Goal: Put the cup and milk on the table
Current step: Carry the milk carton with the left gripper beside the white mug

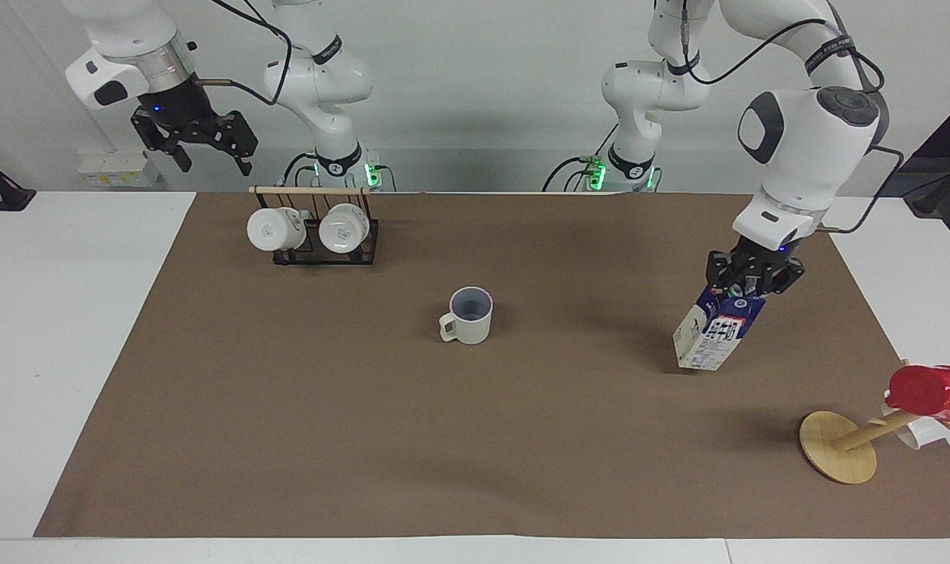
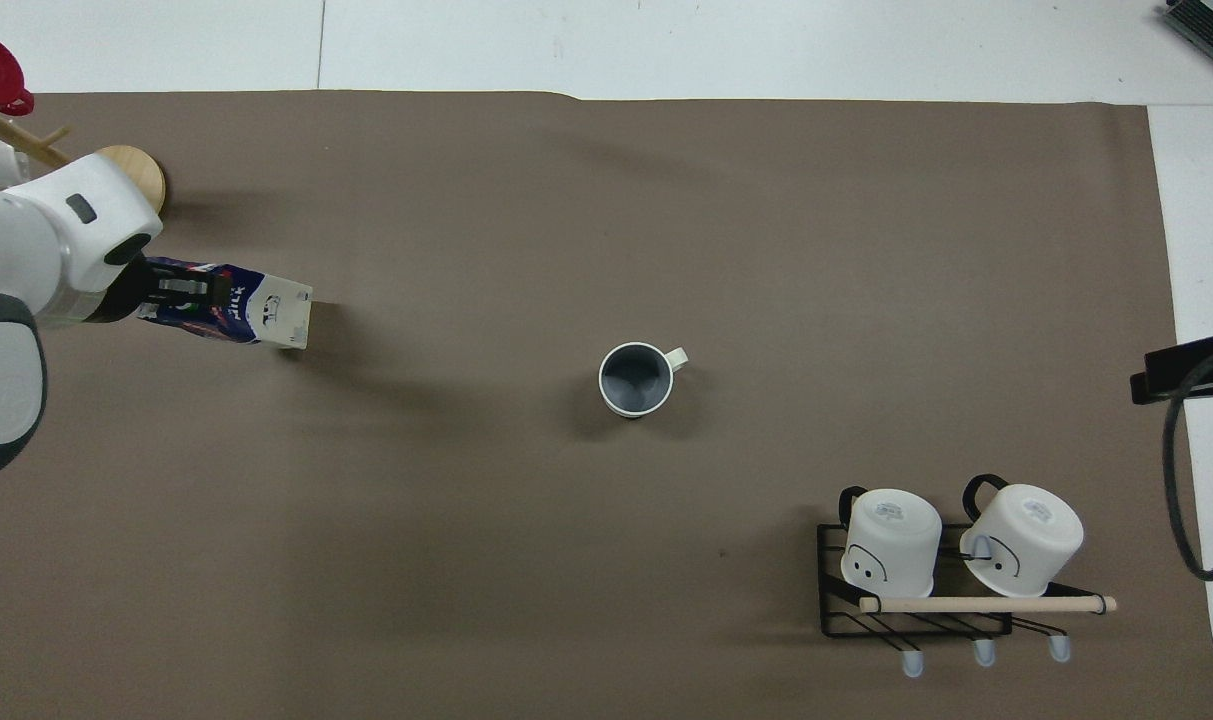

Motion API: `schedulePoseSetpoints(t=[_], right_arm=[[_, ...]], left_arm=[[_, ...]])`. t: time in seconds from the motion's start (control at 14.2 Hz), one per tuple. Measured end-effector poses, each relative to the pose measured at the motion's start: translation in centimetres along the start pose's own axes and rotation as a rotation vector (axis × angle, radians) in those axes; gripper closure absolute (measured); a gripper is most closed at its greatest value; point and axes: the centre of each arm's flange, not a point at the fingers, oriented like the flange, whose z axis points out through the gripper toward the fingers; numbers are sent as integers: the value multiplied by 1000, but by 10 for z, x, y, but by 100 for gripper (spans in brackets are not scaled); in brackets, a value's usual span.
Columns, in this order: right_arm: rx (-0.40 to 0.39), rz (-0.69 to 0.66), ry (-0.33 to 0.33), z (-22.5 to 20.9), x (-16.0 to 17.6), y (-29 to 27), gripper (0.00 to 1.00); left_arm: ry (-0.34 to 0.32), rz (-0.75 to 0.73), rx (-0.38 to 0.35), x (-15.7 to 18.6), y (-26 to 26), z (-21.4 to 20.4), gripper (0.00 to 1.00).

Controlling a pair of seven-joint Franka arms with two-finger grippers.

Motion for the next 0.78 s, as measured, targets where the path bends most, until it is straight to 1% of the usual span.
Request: schedulePoseSetpoints(t=[0.42, 0.64, 0.78], right_arm=[[0, 1, 0, 0, 0, 1, 0], [0, 1, 0, 0, 0, 1, 0], [0, 1, 0, 0, 0, 1, 0]], left_arm=[[33, -154, -48, 11, 128, -20, 56], [10, -196, -60, 18, 187, -24, 56], [-26, -214, -53, 16, 222, -4, 56]])
